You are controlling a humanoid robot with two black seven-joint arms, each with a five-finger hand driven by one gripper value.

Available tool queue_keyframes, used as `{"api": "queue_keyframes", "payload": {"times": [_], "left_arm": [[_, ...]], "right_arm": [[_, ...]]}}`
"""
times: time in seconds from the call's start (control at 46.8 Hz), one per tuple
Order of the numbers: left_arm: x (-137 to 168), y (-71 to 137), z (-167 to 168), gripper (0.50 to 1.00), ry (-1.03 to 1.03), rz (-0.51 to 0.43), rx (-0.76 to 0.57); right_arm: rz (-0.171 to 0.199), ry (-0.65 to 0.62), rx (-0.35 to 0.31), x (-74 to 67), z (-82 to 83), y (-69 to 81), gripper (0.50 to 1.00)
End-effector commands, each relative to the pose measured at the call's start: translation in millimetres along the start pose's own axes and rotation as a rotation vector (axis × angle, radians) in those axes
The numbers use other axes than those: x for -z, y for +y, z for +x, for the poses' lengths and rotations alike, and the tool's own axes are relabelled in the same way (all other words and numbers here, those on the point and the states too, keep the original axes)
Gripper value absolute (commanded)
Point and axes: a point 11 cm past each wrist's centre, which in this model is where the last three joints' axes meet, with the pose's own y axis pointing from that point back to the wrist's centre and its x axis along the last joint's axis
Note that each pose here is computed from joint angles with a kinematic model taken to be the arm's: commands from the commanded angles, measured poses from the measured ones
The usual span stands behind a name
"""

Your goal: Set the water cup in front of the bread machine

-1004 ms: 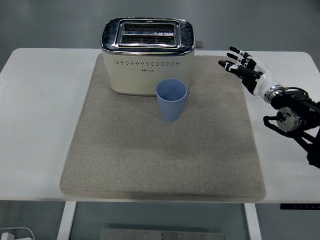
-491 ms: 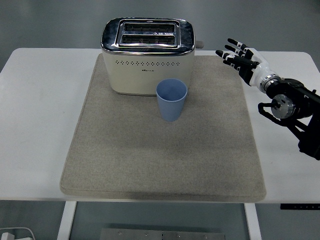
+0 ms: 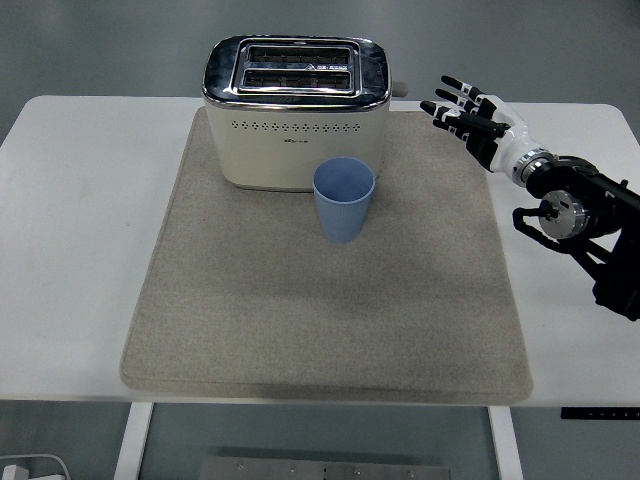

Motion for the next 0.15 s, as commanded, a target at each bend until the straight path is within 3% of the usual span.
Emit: {"api": "queue_keyframes", "payload": {"times": [0.0,0.128], "left_arm": [[0.1,0.0,0.0,1.0,0.0,0.0,0.0],[0.1,0.0,0.0,1.0,0.0,0.0,0.0]], "right_arm": [[-0.001,0.0,0.0,-0.9,0.1,0.2,0.915],[-0.006,0.0,-0.012,-3.6,4.5,1.0,0.915]]}}
